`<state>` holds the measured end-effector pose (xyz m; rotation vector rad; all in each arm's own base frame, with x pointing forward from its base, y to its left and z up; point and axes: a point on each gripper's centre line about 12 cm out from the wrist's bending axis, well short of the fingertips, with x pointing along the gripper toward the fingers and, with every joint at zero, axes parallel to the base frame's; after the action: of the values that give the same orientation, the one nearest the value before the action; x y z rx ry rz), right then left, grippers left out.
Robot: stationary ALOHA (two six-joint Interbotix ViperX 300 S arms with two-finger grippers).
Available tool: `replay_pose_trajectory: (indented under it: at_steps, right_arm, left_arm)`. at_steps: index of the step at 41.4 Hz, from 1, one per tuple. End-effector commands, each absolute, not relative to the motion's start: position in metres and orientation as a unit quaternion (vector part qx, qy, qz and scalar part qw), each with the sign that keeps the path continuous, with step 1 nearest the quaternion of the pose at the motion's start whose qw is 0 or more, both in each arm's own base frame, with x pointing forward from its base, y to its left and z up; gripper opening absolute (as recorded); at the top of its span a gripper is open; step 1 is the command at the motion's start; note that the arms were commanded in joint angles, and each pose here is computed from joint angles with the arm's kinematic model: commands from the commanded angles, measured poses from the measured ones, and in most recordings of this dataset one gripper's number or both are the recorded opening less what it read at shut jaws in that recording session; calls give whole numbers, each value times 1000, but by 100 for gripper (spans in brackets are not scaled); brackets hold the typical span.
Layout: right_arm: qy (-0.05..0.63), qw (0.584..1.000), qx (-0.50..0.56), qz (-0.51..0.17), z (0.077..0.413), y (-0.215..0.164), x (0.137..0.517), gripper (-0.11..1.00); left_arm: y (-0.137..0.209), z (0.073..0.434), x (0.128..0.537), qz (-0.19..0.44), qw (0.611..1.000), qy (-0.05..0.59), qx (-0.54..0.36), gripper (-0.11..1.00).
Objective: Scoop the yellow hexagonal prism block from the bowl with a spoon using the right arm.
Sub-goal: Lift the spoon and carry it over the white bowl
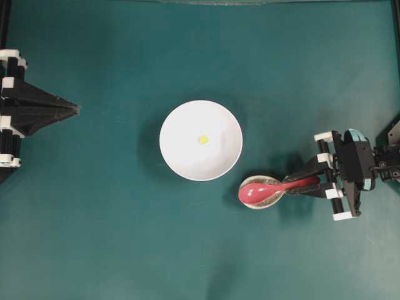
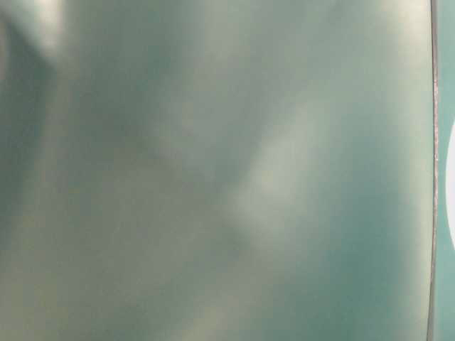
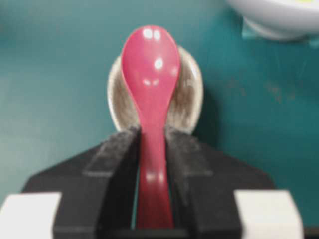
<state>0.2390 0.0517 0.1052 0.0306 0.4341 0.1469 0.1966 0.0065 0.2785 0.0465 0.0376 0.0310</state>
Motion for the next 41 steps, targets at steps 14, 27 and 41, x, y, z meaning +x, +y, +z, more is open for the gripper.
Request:
replay_pose_trajectory:
  at_steps: [14, 27, 41]
  right_arm:
    - [195, 978, 37, 66, 169, 50, 263, 22]
    - [241, 969, 58, 5, 230, 11, 278, 22]
    - [358, 930, 73, -35, 263, -18, 298, 22]
  left_arm:
    - [7, 290, 195, 17, 1000, 13, 22, 1]
    - [7, 292, 193, 18, 1000, 11, 21, 1]
    - [7, 289, 194, 18, 999, 18, 20, 1]
